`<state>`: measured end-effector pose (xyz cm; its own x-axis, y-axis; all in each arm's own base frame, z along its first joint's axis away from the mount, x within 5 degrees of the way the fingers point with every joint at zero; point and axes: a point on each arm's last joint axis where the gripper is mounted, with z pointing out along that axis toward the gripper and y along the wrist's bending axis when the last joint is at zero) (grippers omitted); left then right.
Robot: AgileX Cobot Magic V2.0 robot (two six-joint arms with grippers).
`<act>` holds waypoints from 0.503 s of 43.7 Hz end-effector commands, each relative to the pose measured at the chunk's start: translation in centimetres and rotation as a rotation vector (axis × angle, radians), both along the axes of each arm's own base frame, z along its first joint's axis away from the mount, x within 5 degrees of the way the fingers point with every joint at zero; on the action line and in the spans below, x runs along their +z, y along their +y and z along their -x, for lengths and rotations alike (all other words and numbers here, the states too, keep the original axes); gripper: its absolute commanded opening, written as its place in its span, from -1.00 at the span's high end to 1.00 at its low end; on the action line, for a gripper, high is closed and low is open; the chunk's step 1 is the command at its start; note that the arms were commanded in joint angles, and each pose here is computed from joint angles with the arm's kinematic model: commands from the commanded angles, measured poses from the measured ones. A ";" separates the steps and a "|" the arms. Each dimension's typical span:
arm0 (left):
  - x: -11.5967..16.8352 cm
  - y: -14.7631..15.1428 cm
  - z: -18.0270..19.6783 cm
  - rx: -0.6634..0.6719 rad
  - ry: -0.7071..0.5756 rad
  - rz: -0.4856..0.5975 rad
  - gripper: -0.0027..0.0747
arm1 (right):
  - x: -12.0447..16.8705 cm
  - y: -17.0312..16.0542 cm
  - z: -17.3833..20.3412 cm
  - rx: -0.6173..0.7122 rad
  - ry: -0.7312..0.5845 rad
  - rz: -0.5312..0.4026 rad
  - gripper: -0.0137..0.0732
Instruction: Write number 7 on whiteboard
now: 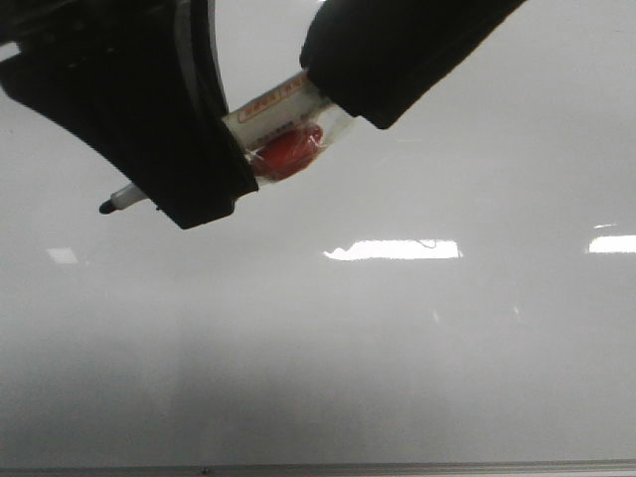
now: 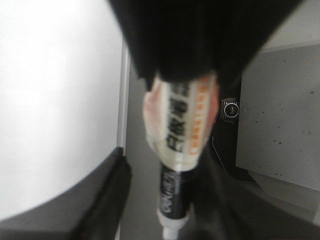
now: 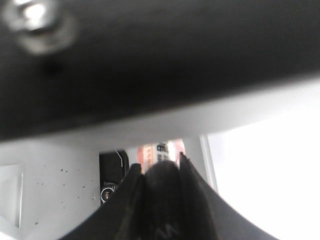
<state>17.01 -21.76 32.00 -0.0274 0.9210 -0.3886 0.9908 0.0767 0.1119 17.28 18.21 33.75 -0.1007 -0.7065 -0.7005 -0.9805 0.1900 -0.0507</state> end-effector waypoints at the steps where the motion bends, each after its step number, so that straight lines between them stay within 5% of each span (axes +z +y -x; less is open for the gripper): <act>1: 2.7 0.3 0.6 0.038 -0.043 0.115 -0.13 | 1.7 0.0 0.1 -0.012 -0.048 -0.069 0.83; 12: 4.9 5.0 1.3 0.213 -0.083 0.214 -0.13 | 2.2 -1.4 0.0 -0.119 -0.105 0.004 0.83; 22: 5.6 11.6 3.2 0.465 -0.180 0.360 -0.13 | 3.9 -6.1 -0.4 -0.523 -0.053 -0.040 0.83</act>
<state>14.69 -11.53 36.02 -0.2990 0.7432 -0.5985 0.8675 0.4730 0.1540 17.66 13.90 35.42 -0.3158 -0.6841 -0.6575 -0.8571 0.5030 -0.1117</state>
